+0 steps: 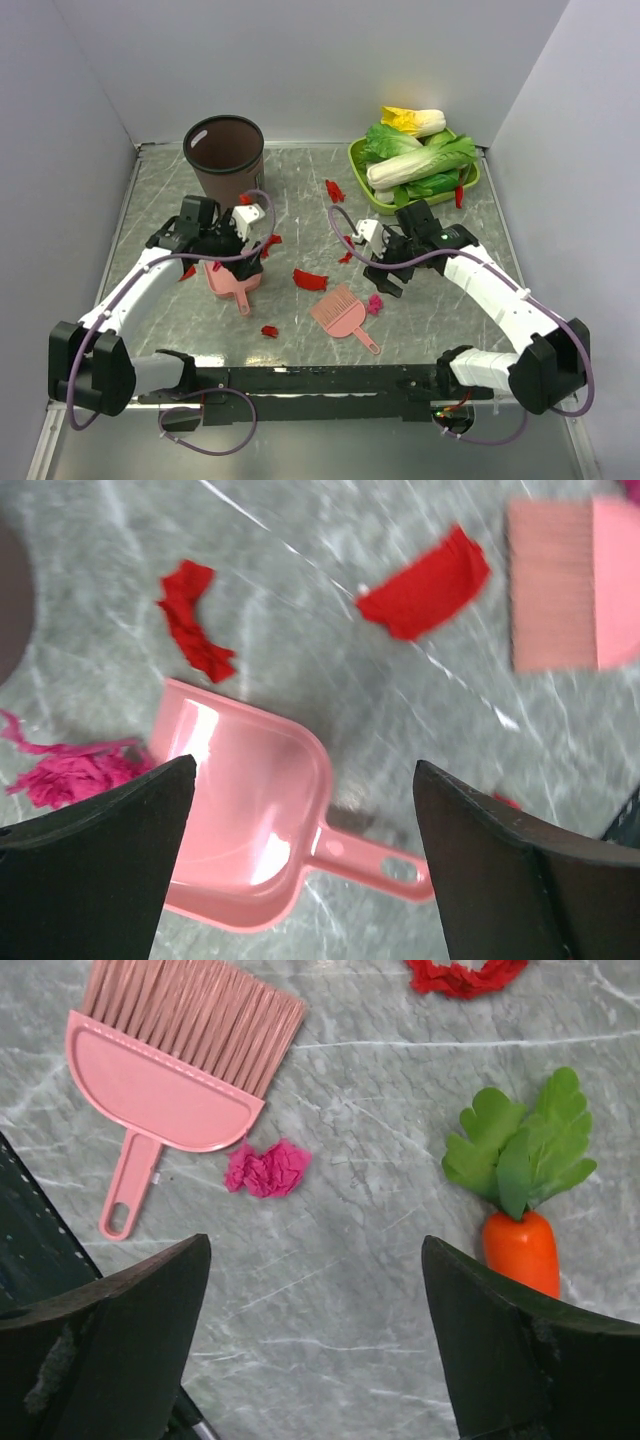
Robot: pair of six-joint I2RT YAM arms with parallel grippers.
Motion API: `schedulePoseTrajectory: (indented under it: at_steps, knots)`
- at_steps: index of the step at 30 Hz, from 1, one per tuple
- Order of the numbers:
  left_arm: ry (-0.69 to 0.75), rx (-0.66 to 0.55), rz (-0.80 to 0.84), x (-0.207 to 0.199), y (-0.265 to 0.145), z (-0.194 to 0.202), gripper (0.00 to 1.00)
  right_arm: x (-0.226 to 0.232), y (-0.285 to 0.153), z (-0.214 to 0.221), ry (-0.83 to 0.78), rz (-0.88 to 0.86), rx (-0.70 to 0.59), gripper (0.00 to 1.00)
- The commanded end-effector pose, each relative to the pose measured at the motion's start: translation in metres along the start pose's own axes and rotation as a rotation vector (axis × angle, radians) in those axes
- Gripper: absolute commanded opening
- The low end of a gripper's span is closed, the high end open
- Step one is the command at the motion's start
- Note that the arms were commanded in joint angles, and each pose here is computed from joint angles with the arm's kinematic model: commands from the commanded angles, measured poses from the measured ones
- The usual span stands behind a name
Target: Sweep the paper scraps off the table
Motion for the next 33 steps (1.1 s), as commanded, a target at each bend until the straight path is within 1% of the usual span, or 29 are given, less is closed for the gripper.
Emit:
schedulePoseTrajectory:
  at_steps: [1,3,6,11,12,14,17,20,21,22,23,25,26,28,29,33]
  knots:
    - [0.146,0.050,0.075,-0.014,-0.009,0.017,0.94,-0.004,0.013,-0.003,-0.117,-0.042,-0.014,0.86]
    - [0.171,0.074,0.095,-0.017,-0.012,0.023,0.93,-0.003,0.017,-0.005,-0.156,-0.060,-0.041,0.84]
    - [0.198,0.096,0.100,-0.019,-0.016,0.030,0.92,-0.002,0.026,-0.007,-0.231,-0.084,-0.070,0.84]
    - [0.213,0.118,0.095,-0.022,-0.023,0.038,0.92,0.005,0.035,-0.019,-0.313,-0.187,-0.092,0.77]
    - [0.212,0.128,0.095,-0.023,-0.025,0.041,0.92,0.006,0.037,-0.020,-0.320,-0.195,-0.094,0.74]
    - [0.224,0.132,0.078,-0.023,-0.028,0.044,0.92,0.006,0.040,-0.024,-0.315,-0.204,-0.095,0.73]
    - [0.239,0.132,0.054,-0.022,-0.032,0.047,0.92,0.005,0.050,-0.027,-0.271,-0.186,-0.084,0.71]
    - [0.224,0.134,0.047,-0.024,-0.034,0.050,0.90,0.003,0.058,-0.032,-0.123,-0.179,-0.066,0.68]
    - [0.219,0.139,0.047,-0.024,-0.034,0.051,0.89,0.005,0.064,-0.030,-0.035,-0.206,-0.038,0.64]
    - [0.211,0.149,0.049,-0.024,-0.035,0.053,0.88,0.002,0.064,-0.035,-0.001,-0.206,-0.033,0.62]
    - [0.204,0.155,0.041,-0.024,-0.035,0.054,0.88,0.004,0.065,-0.033,0.042,-0.227,-0.006,0.57]
    - [0.206,0.160,0.036,-0.024,-0.036,0.056,0.88,0.004,0.070,-0.035,0.140,-0.246,0.023,0.53]
    - [0.208,0.161,0.025,-0.023,-0.037,0.057,0.88,0.005,0.072,-0.037,0.184,-0.246,0.024,0.53]
    - [0.215,0.153,0.011,-0.022,-0.038,0.058,0.89,0.003,0.075,-0.041,0.214,-0.234,0.014,0.54]
    - [0.220,0.144,0.003,-0.021,-0.037,0.057,0.89,0.001,0.076,-0.044,0.239,-0.225,0.008,0.56]
    - [0.220,0.149,-0.027,-0.017,-0.037,0.060,0.90,-0.003,0.087,-0.048,0.311,-0.240,0.023,0.57]
Point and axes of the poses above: each gripper's point midway between its finger pads, its own y axis out along the fingers, its own x axis along the line the jaws close on, z = x × y, the point moved 5 cm from there along -y, back along the fingers, and after that the axes turned 12 degrees about -y, right-handed, at the moved point
